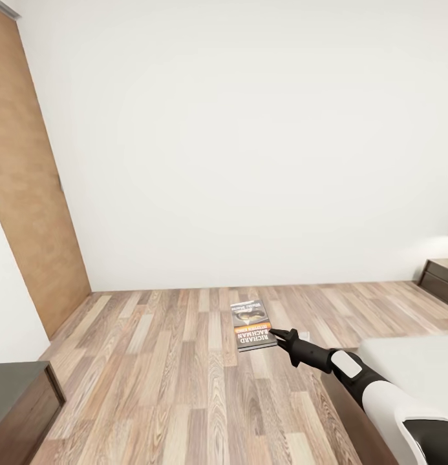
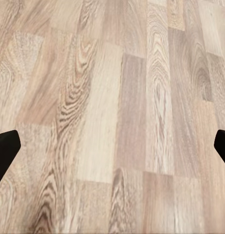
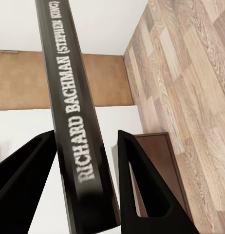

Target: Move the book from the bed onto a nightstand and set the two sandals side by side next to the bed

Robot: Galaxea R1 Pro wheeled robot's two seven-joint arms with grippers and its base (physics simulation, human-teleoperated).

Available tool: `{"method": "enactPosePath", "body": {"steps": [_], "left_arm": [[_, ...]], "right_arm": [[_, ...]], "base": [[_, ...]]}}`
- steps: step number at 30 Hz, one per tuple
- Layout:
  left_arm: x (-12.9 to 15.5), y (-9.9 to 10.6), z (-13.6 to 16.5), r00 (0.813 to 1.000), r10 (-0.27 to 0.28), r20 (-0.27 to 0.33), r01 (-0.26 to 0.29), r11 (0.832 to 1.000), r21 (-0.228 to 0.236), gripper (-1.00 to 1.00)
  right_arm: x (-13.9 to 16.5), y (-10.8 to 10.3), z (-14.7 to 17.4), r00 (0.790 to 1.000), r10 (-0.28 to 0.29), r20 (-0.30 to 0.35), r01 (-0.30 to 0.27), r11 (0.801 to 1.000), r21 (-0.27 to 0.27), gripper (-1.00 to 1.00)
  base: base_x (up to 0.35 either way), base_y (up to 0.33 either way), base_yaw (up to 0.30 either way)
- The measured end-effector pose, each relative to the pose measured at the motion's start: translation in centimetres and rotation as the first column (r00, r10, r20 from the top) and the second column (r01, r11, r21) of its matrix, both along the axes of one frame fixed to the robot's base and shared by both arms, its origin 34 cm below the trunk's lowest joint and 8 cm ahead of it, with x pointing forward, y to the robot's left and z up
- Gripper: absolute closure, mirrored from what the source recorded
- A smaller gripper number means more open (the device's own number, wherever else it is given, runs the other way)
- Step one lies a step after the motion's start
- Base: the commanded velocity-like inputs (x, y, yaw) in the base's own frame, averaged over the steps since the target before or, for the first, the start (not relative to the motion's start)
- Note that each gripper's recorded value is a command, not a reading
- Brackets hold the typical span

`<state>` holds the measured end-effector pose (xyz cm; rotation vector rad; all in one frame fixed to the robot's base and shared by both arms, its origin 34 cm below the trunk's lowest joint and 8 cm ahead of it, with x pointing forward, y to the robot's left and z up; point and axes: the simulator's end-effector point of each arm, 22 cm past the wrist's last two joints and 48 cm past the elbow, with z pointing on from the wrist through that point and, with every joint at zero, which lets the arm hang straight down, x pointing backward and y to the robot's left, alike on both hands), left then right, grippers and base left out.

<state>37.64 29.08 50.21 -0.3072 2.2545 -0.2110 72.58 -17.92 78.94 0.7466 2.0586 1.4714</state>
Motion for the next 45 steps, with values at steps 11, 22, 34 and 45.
{"method": "enactPosePath", "body": {"steps": [11, 22, 34, 45], "left_arm": [[0.0, 0.01, 0.0, 1.0, 0.0, 0.0, 0.0, 1.0, 0.0, -1.0], [0.0, -0.01, 0.0, 1.0, 0.0, 0.0, 0.0, 1.0, 0.0, -1.0], [0.01, 0.01, 0.0, 1.0, 0.0, 0.0, 0.0, 1.0, 0.0, -1.0], [0.01, 0.01, 0.01, 1.0, 0.0, 0.0, 0.0, 1.0, 0.0, -1.0]], "right_arm": [[0.0, 0.02, 0.03, 1.0, 0.0, 0.001, 0.0, 1.0, 0.001, 1.0], [0.01, 0.01, 0.05, 1.0, 0.0, 0.001, 0.0, 1.0, 0.002, 1.0], [0.01, 0.01, 0.07, 1.0, 0.0, 0.001, 0.0, 1.0, 0.003, 1.0], [0.01, 0.01, 0.07, 1.0, 0.0, 0.002, 0.0, 1.0, 0.002, 1.0]], "base": [[0.175, 0.0, 0.0], [0.175, 0.0, -0.087], [0.176, 0.027, -0.212], [0.179, 0.119, -0.215]]}}
